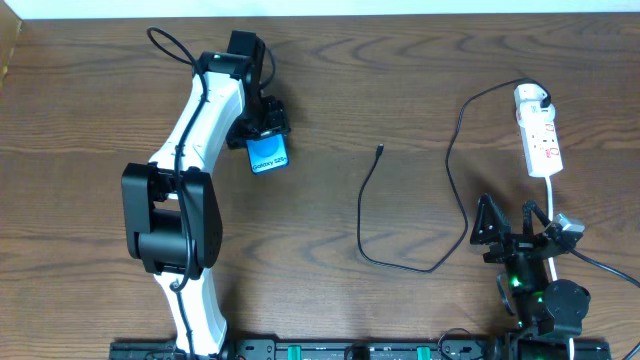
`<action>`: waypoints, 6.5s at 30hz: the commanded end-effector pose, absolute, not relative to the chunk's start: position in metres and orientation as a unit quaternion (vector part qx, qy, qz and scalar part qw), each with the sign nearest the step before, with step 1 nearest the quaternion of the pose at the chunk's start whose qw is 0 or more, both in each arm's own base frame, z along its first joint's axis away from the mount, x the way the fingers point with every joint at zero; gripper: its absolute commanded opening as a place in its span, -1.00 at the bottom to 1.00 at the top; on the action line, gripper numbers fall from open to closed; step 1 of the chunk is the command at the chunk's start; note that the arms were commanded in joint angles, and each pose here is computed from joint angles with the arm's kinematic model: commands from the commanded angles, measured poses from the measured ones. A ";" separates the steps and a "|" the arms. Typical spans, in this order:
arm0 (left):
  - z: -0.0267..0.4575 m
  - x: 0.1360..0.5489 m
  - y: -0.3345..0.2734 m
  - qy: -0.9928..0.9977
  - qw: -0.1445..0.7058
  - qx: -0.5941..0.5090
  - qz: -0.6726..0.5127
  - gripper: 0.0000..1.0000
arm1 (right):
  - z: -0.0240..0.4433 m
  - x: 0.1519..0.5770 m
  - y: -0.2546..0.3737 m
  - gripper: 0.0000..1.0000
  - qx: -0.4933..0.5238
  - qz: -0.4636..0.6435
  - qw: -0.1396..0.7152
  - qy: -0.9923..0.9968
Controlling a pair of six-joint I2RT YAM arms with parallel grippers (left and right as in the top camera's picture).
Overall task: Plug charger to phone and switch on socket
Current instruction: 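Lift the phone with the left gripper and tilt it upright, then move the right gripper toward the phone held by the left gripper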
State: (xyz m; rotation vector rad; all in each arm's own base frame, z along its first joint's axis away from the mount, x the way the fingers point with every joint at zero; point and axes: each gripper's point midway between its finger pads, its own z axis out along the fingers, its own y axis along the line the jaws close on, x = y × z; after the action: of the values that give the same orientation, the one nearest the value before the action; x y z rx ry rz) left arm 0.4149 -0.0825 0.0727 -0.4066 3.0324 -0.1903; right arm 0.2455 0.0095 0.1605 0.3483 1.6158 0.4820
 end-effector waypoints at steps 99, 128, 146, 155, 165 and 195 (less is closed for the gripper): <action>0.166 0.380 -0.207 0.759 -0.280 -0.420 -0.410 0.46 | 0.160 0.245 0.010 0.98 0.147 0.208 0.653 0.713; 0.166 0.380 -0.207 0.759 -0.280 -0.420 -0.410 0.47 | 0.216 0.294 0.047 0.99 0.062 0.256 0.484 0.835; 0.166 0.380 -0.207 0.760 -0.280 -0.420 -0.410 0.47 | 0.228 0.354 0.042 0.98 0.028 0.226 0.343 0.911; 0.157 0.383 -0.201 0.771 -0.261 -0.432 -0.389 0.47 | 0.257 0.378 0.099 0.85 -0.023 0.316 0.382 0.868; 0.143 0.389 -0.192 0.786 -0.229 -0.450 -0.355 0.47 | 0.253 0.390 0.178 0.71 -0.009 0.343 0.374 0.862; 0.143 0.389 -0.198 0.790 -0.226 -0.443 -0.358 0.47 | 0.182 0.380 0.297 0.16 -0.028 0.358 0.255 0.898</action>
State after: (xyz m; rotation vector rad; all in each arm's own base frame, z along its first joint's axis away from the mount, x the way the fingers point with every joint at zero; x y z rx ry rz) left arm 0.3894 -0.1947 0.1305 -1.6648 2.9305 -1.2858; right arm 0.3777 0.2905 0.1820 -0.0814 2.4318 0.9820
